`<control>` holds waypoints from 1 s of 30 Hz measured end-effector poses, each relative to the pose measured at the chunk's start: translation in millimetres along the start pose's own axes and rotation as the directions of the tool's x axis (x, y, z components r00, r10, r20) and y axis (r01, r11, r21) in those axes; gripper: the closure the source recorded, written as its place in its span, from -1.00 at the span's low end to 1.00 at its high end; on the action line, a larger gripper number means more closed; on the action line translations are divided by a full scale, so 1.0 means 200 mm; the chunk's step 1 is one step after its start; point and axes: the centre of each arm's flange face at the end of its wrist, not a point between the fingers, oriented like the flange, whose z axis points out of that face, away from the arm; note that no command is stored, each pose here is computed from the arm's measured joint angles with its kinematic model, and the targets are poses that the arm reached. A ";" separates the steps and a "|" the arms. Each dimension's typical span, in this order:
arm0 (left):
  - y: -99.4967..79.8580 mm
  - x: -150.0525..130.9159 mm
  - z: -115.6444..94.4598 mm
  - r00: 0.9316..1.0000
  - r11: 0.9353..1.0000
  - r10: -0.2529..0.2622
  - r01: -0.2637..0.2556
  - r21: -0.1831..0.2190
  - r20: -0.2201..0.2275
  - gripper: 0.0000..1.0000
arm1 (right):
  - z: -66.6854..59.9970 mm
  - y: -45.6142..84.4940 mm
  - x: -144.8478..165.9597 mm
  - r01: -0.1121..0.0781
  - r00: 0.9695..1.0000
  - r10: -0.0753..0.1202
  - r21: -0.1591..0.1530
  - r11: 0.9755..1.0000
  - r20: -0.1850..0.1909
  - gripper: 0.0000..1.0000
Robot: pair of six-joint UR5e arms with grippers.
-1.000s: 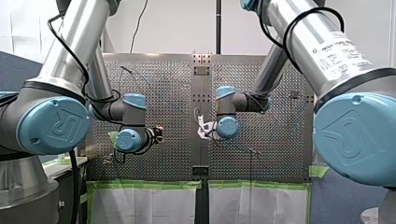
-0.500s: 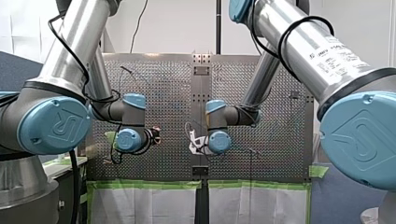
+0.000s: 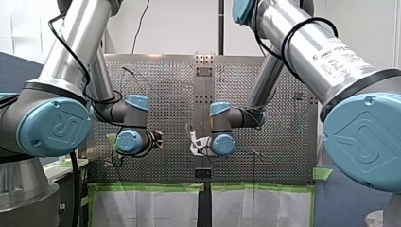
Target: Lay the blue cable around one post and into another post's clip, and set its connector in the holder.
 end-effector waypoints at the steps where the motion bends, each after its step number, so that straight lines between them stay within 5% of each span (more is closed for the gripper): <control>1: 0.00 0.00 0.00 1.000 1.000 -0.001 0.001 -0.001 -0.002 -0.73 | 0.00 0.00 0.00 0.004 1.000 -0.004 0.003 1.000 0.002 -1.00; 12: 0.01 0.00 0.01 1.000 1.000 -0.006 0.006 -0.020 0.003 -0.73 | -0.02 -0.02 -0.02 0.056 0.998 -0.056 0.016 0.998 0.029 -1.00; 30: 0.01 0.00 0.01 1.000 1.000 -0.002 0.002 -0.020 0.004 -0.73 | -0.02 -0.02 -0.01 0.060 0.998 -0.060 0.014 0.998 0.016 -1.00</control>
